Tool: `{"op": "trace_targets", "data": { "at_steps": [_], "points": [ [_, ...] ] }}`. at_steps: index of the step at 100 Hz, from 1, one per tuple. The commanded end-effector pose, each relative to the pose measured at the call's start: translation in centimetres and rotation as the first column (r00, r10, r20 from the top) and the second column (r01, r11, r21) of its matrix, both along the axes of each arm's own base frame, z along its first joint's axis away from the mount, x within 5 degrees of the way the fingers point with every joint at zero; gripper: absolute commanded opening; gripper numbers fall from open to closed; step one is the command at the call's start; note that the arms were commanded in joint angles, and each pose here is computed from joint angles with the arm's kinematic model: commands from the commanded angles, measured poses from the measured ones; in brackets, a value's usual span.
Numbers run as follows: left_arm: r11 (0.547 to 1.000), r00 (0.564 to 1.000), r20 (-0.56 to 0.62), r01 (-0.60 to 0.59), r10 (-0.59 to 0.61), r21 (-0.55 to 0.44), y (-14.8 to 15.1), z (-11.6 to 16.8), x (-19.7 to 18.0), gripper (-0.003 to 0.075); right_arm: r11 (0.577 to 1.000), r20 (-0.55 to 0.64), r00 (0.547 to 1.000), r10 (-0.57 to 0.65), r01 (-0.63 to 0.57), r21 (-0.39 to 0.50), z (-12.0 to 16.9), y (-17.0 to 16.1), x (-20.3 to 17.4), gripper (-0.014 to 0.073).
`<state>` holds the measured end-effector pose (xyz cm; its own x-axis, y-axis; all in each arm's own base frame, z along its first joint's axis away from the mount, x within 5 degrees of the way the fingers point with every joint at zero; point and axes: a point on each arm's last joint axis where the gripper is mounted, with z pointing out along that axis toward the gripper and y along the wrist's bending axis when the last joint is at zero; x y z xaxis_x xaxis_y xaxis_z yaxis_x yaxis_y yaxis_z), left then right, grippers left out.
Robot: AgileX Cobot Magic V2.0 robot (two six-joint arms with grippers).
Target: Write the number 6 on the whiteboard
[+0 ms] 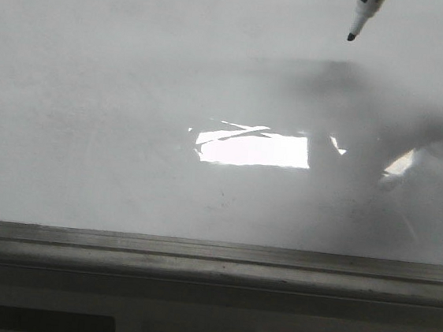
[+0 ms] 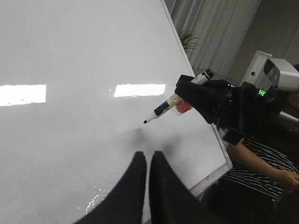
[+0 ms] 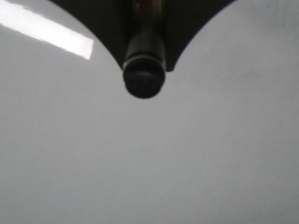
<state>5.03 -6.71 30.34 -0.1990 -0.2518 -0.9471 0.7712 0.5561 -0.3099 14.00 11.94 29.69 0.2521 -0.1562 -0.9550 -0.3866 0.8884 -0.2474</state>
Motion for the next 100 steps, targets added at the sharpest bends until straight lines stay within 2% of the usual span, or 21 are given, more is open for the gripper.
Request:
{"op": "trace_targets", "data": {
  "at_steps": [1,31,100],
  "points": [
    [0.999,1.0,-0.002,0.013,-0.013,-0.03,0.0,0.9,-0.1,-0.002,0.998,0.104,0.993,-0.048,0.044,0.045,1.7,-0.5,0.0,-0.0071],
    [0.999,1.0,-0.002,0.013,-0.013,-0.03,0.0,0.9,-0.1,-0.002,0.997,0.114,0.992,-0.059,0.053,0.054,1.8,-0.6,0.0,-0.0071],
    [1.0,1.0,-0.008,0.021,-0.021,-0.022,-0.1,0.6,-0.1,-0.002,0.998,0.085,0.995,-0.057,0.06,-0.031,0.4,1.6,1.7,-0.0071]
  ]
}}
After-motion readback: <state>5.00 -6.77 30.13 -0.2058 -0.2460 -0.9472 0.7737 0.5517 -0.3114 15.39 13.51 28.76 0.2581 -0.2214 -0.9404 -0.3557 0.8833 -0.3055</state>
